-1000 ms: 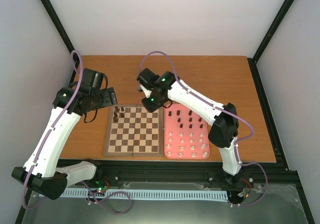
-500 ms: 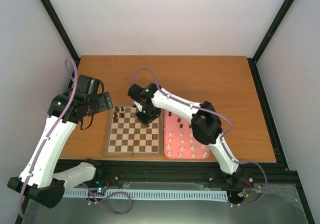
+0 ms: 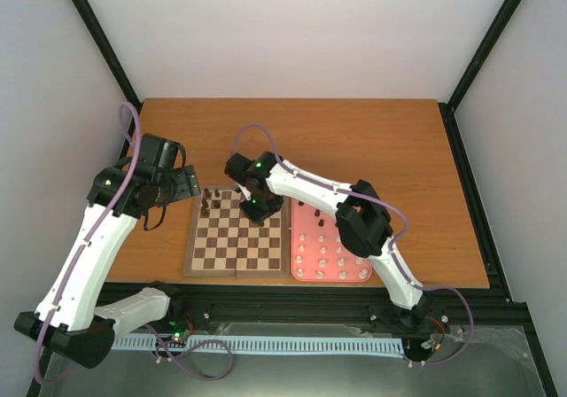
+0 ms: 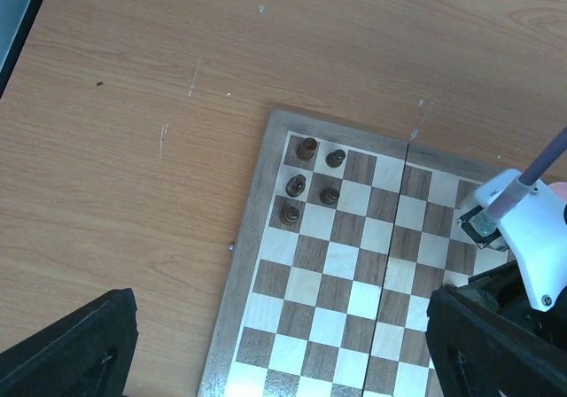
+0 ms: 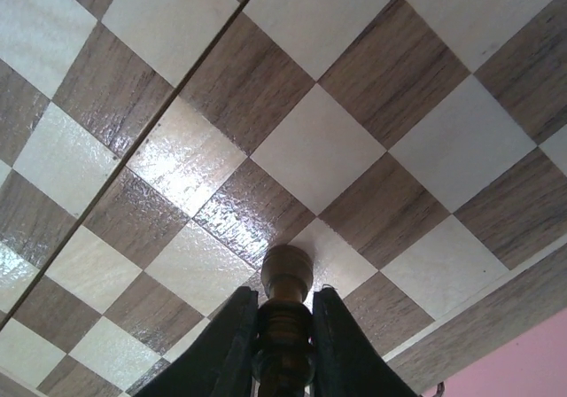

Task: Set up the chess pieces on the board
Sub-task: Place the chess piece on the chessboard, then pick up the chess piece from the chessboard.

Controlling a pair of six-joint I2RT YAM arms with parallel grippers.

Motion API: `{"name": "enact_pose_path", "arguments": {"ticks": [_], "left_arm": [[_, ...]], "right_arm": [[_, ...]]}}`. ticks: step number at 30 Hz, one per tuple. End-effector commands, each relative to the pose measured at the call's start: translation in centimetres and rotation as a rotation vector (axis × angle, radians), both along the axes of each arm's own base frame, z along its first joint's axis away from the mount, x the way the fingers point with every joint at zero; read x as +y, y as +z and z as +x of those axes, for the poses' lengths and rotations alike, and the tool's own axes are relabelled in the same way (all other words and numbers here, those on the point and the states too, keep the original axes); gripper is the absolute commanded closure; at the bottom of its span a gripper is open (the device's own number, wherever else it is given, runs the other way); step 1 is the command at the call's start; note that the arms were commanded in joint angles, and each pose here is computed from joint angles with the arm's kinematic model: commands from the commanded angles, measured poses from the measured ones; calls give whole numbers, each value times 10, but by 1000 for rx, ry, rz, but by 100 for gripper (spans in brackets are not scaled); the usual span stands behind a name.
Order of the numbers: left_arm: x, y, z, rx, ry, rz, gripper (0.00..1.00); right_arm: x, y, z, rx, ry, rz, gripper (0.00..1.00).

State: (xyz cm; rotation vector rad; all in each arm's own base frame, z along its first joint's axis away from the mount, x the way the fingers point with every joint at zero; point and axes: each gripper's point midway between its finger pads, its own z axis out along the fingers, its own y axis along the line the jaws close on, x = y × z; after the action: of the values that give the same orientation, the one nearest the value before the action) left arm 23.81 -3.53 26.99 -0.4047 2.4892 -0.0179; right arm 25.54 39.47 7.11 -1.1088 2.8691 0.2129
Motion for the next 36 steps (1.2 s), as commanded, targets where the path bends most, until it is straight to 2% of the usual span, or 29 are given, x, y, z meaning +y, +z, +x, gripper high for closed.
{"name": "enact_pose_path", "arguments": {"ticks": [1, 4, 10, 16, 18, 22, 25, 29, 36], "left_arm": [[3, 1, 0, -8, -2, 13, 0], [3, 0, -2, -8, -3, 11, 0], [4, -1, -4, -8, -4, 11, 0], [6, 10, -6, -26, -3, 17, 0], [5, 12, -6, -31, -7, 11, 0], [-1, 13, -4, -18, -29, -11, 0], [-21, 2, 2, 46, -116, -54, 0], [-51, -16, 3, 143, -206, -134, 4], [-122, -36, -3, 205, -354, -115, 10]], "right_arm": [[-1, -5, -2, -20, -16, -18, 85], [-2, -7, -4, -25, -14, -20, 79], [3, 8, -4, -44, -2, 11, 50], [9, 54, 3, -113, 8, 82, 39], [10, 74, 9, -154, 6, 115, 33], [4, 107, 19, -178, -25, 186, 28], [-17, 120, 35, -180, -85, 214, 28], [-65, 127, 64, -215, -193, 213, 28], [-166, 136, 107, -308, -388, 185, 28]]}}
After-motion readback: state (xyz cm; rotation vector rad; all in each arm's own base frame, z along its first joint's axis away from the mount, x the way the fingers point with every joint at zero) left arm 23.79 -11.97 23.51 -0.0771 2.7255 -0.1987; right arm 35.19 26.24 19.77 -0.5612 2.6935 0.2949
